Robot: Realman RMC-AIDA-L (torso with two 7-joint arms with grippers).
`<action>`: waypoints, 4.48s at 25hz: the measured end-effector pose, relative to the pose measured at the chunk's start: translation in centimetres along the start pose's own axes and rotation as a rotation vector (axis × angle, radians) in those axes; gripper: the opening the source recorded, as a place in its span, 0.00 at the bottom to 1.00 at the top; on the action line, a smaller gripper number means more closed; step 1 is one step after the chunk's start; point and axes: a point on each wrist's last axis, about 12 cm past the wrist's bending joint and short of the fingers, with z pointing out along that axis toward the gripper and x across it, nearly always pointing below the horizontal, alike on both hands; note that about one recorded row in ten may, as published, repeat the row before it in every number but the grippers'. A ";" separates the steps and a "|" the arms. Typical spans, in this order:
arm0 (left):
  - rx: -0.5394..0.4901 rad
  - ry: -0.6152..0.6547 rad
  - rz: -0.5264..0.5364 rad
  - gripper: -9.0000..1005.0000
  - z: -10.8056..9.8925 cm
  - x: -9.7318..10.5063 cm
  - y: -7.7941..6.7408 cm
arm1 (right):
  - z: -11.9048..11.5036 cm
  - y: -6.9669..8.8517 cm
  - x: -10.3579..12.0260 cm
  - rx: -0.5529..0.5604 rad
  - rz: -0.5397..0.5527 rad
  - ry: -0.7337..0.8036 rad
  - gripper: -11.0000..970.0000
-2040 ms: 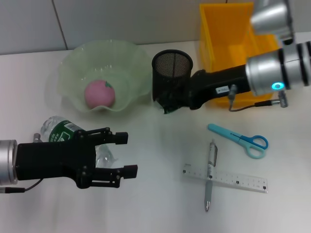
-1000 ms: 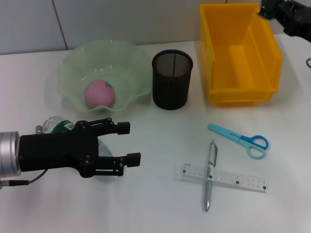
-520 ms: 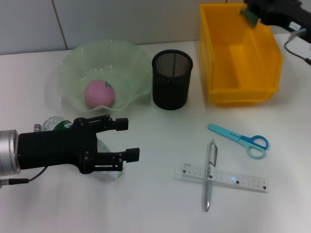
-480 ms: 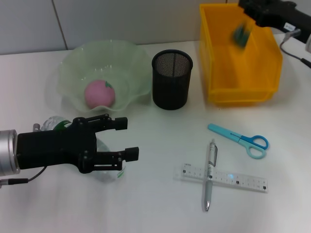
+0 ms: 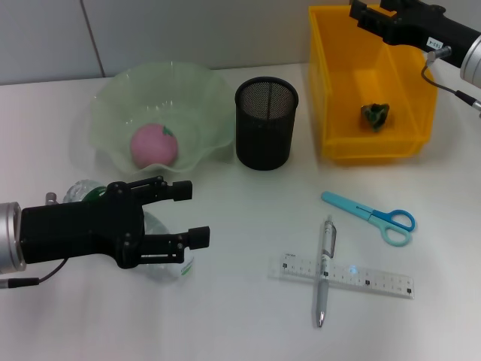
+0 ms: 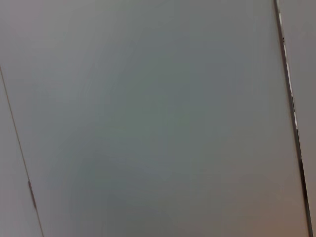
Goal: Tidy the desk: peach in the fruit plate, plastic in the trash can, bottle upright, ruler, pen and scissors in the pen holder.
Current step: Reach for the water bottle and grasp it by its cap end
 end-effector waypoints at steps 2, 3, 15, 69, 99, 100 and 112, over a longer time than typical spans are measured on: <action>0.000 0.000 0.003 0.86 0.0 0.0 0.0 | 0.0 0.1 0.0 -0.002 0.002 -0.001 0.61; 0.000 0.000 0.003 0.86 0.0 0.0 0.0 | 0.0 0.1 0.0 -0.002 0.004 -0.002 0.63; -0.001 0.004 0.003 0.86 -0.2 0.0 0.0 | -0.8 0.6 -0.2 -0.066 0.035 -0.023 0.81; 0.219 0.698 0.791 0.86 5.3 -9.5 -0.4 | -6.5 4.4 3.0 -0.600 0.248 0.603 0.83; 0.374 1.109 1.003 0.86 11.4 -8.0 1.1 | -5.2 4.2 2.7 -0.539 0.263 0.603 0.83; 0.378 1.114 0.998 0.86 11.4 -7.9 1.2 | -5.2 4.2 2.6 -0.539 0.263 0.604 0.83; 0.332 1.143 0.992 0.86 12.0 -6.7 2.1 | -5.3 4.2 2.6 -0.540 0.268 0.609 0.83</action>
